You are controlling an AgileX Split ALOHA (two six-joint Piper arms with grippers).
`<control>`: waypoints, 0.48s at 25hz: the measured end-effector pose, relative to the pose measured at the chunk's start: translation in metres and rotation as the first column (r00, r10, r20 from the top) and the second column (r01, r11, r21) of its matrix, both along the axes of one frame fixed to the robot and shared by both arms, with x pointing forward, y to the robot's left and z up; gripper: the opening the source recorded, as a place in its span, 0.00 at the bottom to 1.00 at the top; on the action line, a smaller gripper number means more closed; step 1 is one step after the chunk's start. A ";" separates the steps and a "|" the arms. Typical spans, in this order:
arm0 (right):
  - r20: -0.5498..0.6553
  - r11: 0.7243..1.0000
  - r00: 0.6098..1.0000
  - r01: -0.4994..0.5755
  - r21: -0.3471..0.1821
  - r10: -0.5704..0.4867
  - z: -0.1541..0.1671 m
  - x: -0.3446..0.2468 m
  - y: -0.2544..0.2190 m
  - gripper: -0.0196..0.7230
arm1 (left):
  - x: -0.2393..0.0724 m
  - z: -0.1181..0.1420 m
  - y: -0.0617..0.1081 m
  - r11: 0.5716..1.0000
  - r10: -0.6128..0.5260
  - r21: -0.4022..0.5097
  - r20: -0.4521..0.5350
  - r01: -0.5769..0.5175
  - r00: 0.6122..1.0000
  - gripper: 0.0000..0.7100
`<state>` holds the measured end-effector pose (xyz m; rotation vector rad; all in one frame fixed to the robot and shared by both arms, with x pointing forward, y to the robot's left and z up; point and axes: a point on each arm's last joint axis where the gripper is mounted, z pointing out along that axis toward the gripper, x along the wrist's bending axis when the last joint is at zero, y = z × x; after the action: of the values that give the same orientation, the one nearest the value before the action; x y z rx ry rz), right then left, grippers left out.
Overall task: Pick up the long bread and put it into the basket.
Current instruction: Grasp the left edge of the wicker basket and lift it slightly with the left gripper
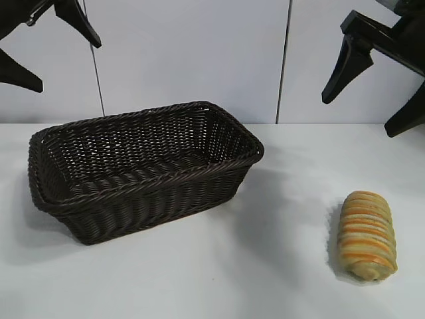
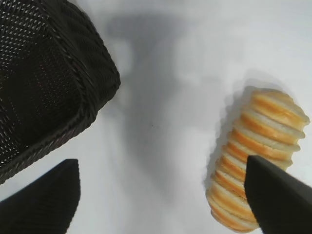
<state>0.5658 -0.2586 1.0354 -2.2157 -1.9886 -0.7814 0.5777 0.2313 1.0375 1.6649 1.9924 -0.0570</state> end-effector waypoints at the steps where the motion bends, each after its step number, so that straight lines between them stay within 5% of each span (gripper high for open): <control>1: -0.001 1.000 1.000 0.000 0.000 0.000 0.000 0.000 0.000 0.90 | -0.002 -0.004 0.002 1.000 0.006 0.024 -0.026 -0.005 1.000 0.98; 5: -0.001 1.000 1.000 0.000 0.000 0.000 0.000 0.000 0.000 0.90 | -0.013 -0.021 0.004 0.993 -0.009 0.120 -0.098 0.021 0.995 0.98; 12: -0.008 1.000 1.000 -0.004 0.001 0.004 0.000 -0.001 0.000 0.90 | -0.013 -0.044 -0.012 0.991 -0.020 0.133 -0.081 0.030 0.997 0.98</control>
<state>0.5651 -0.2584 1.0352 -2.2102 -1.9877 -0.7722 0.5644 0.2188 0.9935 1.7975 2.0746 0.0018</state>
